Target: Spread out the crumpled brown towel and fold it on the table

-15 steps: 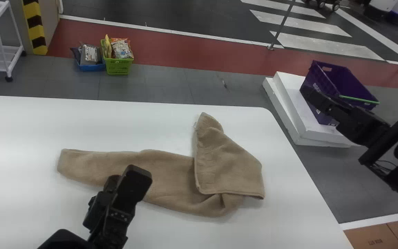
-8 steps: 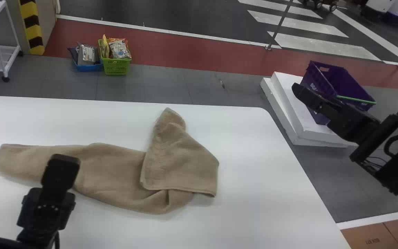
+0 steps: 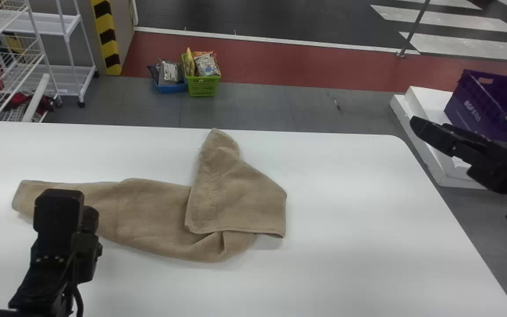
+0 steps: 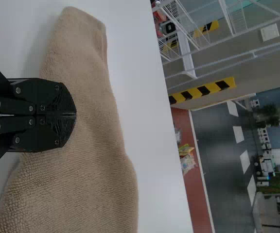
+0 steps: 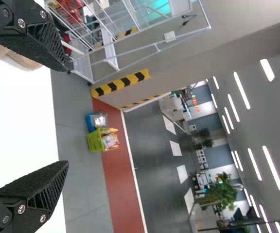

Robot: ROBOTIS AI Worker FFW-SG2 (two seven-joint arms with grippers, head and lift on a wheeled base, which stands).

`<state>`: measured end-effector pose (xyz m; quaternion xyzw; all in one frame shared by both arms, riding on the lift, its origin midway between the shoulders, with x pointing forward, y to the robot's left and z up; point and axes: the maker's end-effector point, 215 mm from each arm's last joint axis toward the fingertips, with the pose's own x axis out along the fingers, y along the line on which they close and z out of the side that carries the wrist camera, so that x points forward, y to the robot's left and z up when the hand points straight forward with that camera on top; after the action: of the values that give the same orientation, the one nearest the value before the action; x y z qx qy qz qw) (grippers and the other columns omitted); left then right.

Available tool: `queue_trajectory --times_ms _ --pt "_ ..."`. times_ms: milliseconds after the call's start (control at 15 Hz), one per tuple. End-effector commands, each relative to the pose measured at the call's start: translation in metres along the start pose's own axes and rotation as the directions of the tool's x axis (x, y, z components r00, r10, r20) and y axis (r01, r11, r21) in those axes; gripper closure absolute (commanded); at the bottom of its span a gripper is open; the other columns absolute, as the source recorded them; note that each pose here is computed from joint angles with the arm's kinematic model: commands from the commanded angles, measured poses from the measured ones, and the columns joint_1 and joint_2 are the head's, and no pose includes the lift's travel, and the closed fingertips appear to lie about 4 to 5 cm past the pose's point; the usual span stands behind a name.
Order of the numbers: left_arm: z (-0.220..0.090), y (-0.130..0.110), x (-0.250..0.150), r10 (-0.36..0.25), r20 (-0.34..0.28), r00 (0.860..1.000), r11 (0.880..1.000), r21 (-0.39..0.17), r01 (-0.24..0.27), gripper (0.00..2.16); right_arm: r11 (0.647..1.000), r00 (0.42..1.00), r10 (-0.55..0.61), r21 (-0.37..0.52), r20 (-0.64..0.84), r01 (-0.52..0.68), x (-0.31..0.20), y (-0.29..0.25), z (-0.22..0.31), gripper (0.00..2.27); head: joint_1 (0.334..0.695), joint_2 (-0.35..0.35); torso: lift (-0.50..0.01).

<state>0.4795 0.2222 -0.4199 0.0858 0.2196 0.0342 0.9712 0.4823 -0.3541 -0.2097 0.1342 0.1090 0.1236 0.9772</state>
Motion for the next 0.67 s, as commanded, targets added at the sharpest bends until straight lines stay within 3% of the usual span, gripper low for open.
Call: queue_trajectory --times_ms 0,67,267,600 --pt "0.023 -0.013 -0.028 -0.046 0.05 0.998 0.997 -0.059 0.049 0.81 0.998 0.999 0.023 -0.049 -0.036 -0.025 0.002 0.035 -0.023 0.19 0.695 -0.154 -0.127" --pt "0.029 -0.021 -0.037 -0.065 0.063 0.996 0.995 -0.074 0.07 0.55 0.995 0.999 0.033 -0.097 -0.022 -0.035 0.005 0.052 -0.028 0.19 0.695 -0.148 -0.127" --pt "0.043 -0.03 -0.047 -0.092 0.092 0.992 0.991 -0.093 0.1 0.05 0.973 0.997 0.058 -0.228 0.048 -0.045 0.013 0.094 -0.036 0.22 0.695 -0.119 -0.127" --pt "0.042 0.001 -0.048 -0.07 0.107 0.992 0.984 -0.154 0.086 0.04 0.952 0.986 0.111 -0.298 0.128 -0.069 0.024 0.115 -0.08 0.22 0.695 -0.058 -0.127"
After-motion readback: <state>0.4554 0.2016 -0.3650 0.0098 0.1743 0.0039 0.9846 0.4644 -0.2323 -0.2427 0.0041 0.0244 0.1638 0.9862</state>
